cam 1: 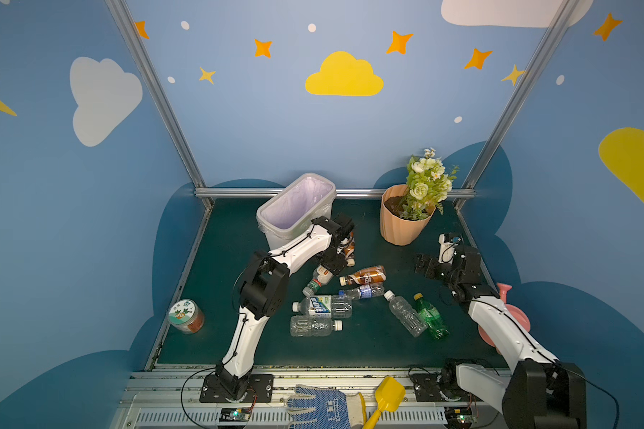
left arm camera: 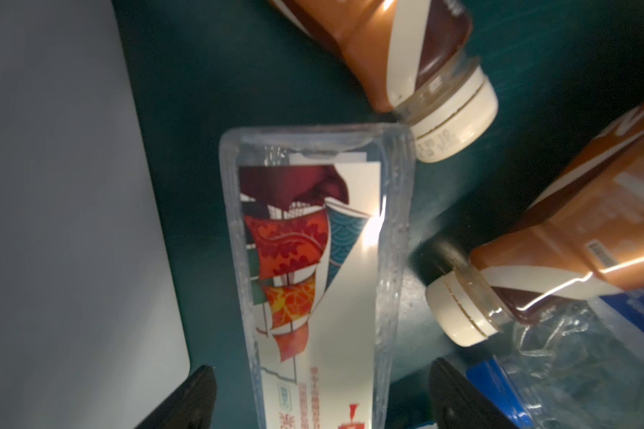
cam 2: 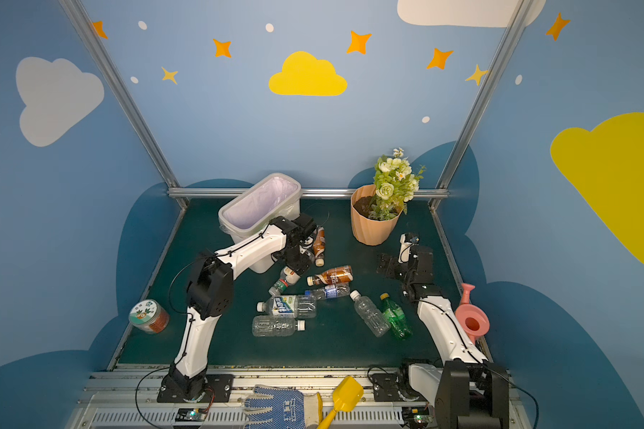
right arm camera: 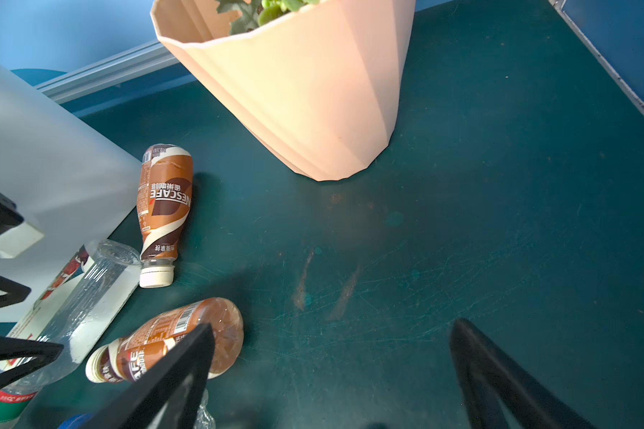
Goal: Throw the plastic bottles in the bin
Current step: 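Close the left gripper on the clear red-labelled bottle and lift it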
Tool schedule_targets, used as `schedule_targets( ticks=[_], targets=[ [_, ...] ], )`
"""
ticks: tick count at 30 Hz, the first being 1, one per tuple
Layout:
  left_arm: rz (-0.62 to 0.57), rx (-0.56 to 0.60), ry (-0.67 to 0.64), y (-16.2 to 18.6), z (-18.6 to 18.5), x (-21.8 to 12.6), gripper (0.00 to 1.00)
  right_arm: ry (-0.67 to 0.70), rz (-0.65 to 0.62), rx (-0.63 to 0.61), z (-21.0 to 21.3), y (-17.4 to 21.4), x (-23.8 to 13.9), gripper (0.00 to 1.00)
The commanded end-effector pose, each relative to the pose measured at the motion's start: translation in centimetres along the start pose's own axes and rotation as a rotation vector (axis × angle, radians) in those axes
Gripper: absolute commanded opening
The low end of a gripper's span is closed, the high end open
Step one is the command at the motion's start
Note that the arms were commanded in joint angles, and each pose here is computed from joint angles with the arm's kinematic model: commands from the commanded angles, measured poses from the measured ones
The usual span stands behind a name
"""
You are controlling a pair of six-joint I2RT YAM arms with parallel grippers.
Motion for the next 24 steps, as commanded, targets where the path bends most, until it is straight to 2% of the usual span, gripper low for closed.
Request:
schedule_targets(
  ticks=[1,9,12,20,24],
  targets=[
    [0.039,-0.005,0.013,0.1,0.2,0.7,0.87,0.006,0.021,0.008,-0.1,0.5,0.2,0.97],
    [0.078,0.009,0.019,-0.1,0.1,2.5,0.80,0.008,0.024,0.010,-0.1,0.6,0.1,0.97],
    [0.077,0.007,0.022,-0.3,0.1,2.5,0.70,0.011,0.023,0.010,-0.1,0.6,0.0,0.97],
    [-0.042,-0.014,0.039,-1.4,0.2,-0.8,0.47,0.008,0.019,0.012,0.0,0.6,-0.1,0.97],
    [-0.128,-0.027,0.031,-1.9,0.6,-3.6,0.44,0.009,0.012,0.013,0.0,0.4,-0.2,0.97]
  ],
)
Point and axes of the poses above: each gripper's point midway between its finger pads, its own x axis out along the fingers, its own z axis along the line the jaws close on, y = z × x, the point moved 7 cm from there along -x, back along the fingers, and after that the axes turned 9 degrees about -x, right-handed, at the moved point
